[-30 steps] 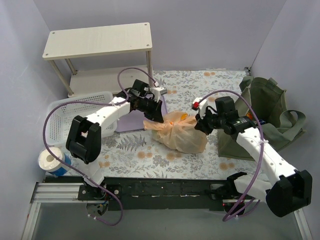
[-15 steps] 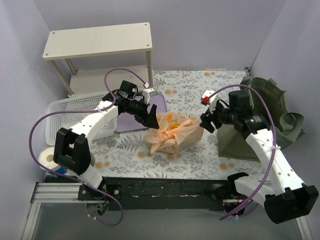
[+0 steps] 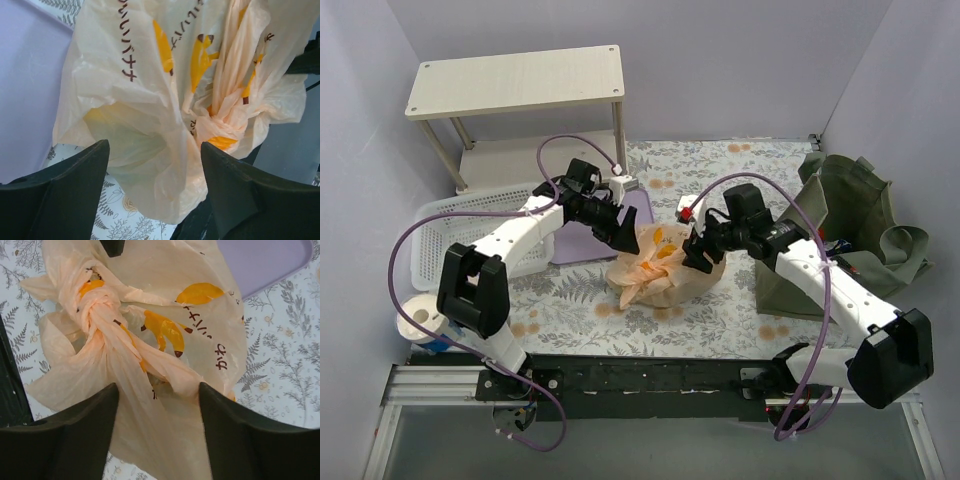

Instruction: Untie the knot of the grocery bags and take out the mixed food

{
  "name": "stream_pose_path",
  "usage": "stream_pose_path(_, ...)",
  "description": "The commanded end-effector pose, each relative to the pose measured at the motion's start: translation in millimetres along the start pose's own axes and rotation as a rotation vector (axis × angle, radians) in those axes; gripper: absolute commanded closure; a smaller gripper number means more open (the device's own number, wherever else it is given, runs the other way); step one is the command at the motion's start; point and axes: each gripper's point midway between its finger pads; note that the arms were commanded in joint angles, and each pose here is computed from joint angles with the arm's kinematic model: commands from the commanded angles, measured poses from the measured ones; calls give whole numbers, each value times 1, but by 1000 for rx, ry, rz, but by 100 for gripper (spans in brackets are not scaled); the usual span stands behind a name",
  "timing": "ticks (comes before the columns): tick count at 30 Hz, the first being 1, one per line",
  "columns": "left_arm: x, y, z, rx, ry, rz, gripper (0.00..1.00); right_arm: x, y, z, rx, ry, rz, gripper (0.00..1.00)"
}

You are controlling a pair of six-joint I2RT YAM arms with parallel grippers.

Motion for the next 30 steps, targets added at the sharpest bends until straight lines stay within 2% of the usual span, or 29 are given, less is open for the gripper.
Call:
stream_pose_path(1,5,14,6,18,-14,30,42,12,13,-12,113,124,-4,46)
stream_pose_path(2,6,17,6,20,-10,40,49,7,17,-27,123,208,4,59)
stream_pose_path(3,5,23,5,25,-6,58,56,0,17,-29,131,232,-2,80)
stream_pose_path(4,3,25,3,28,0,64,75,-6,20,-31,144,245,5,90)
stream_pose_path(5,0,26,0,41,0,60,82,-18,29,-38,185,280,27,97)
stream_pose_path(6,-3,30,-3,43,-1,67,90,-31,28,-41,198,311,16,99)
stream_pose_path(8,-6,43,-2,49,-13,90,100,-54,35,-51,234,359,3,99)
stream_pose_path(13,-15,74,-3,64,-41,135,100,-90,43,-40,213,406,-6,99)
stream_pose_path(15,-16,72,-1,72,-58,126,99,-93,41,-32,199,381,-5,98)
stream_pose_path(17,-19,54,-1,84,-77,93,80,-95,30,-25,180,335,-30,82)
stream_pose_path(18,-21,45,-4,94,-76,77,60,-95,26,-23,175,312,-32,64)
stream_pose_path(20,-31,13,-14,153,-83,4,45,-98,11,-21,153,278,-63,50)
stream_pose_path(21,-35,4,-20,177,-73,-24,28,-97,6,-23,149,267,-69,34)
stream_pose_path(23,-48,-24,-37,269,-73,-109,2,-98,-10,-22,120,240,-104,17)
stream_pose_path(24,-51,-31,-46,300,-53,-134,2,-100,-22,-26,101,236,-121,13)
stream_pose_path(27,-54,-37,-72,388,15,-161,2,-93,-41,-23,45,185,-145,13)
stream_pose_path(30,-42,-30,-82,405,68,-130,2,-72,-42,-14,12,100,-124,13)
Point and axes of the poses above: each gripper's point midway between its finger pads, its own x axis out along the fingers, its own z axis along the line the jaws close on, y = z × x
